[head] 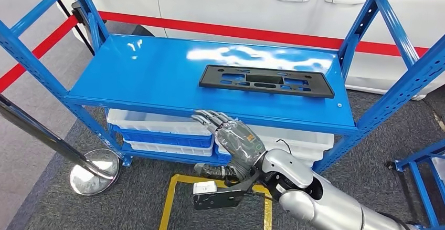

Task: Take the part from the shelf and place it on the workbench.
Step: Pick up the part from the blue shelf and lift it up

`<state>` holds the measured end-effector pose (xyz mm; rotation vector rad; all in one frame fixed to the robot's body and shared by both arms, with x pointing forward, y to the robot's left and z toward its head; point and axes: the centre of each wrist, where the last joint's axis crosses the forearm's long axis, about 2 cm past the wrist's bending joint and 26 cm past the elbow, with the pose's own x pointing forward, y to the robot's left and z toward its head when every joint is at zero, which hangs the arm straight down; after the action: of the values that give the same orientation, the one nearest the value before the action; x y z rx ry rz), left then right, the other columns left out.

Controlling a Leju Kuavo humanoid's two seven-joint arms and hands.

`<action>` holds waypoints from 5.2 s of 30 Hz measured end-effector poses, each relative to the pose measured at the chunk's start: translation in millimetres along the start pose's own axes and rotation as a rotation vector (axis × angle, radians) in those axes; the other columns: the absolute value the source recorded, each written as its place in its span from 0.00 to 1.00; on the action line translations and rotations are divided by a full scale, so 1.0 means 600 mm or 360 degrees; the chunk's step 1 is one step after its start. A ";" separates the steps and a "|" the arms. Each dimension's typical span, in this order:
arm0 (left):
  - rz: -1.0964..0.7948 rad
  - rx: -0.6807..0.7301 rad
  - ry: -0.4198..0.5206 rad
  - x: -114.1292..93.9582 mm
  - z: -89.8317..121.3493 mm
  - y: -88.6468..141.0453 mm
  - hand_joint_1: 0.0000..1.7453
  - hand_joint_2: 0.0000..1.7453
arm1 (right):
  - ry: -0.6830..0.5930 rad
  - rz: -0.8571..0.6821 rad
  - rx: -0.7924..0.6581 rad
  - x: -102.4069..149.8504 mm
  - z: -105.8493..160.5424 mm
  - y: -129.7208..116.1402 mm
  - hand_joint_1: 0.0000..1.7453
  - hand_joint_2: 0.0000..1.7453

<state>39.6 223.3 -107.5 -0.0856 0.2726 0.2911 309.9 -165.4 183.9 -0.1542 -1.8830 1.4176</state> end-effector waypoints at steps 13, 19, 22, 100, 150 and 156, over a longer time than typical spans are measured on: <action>-0.0014 0.0008 -0.0001 0.000 -0.001 0.005 0.00 0.00 | 0.0205 0.0014 -0.0082 -0.038 0.020 -0.005 0.00 0.00; -0.0016 0.0002 -0.0002 0.000 0.000 0.003 0.00 0.00 | 0.0241 0.0014 -0.0078 -0.047 0.026 -0.003 0.00 0.00; -0.0018 0.0000 -0.0007 0.002 0.001 0.002 0.00 0.00 | 0.0258 0.0018 -0.0095 -0.051 0.027 -0.006 0.00 0.75; -0.0071 -0.0031 -0.0077 0.003 0.000 0.007 0.00 0.00 | 0.0573 -0.0038 -0.0061 -0.137 0.236 0.004 0.00 1.00; -0.0129 -0.0016 -0.0117 0.005 0.001 0.007 0.00 0.00 | 0.0995 0.0396 -0.0075 -0.216 0.195 0.095 0.00 1.00; -0.0129 -0.0017 -0.0116 0.005 0.001 0.007 0.00 0.00 | 0.1000 0.0379 -0.0075 -0.217 0.194 0.091 0.00 1.00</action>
<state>41.1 228.2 -108.0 -0.0959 0.1946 0.2148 310.4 -301.7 61.4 -0.7747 -1.4018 1.2770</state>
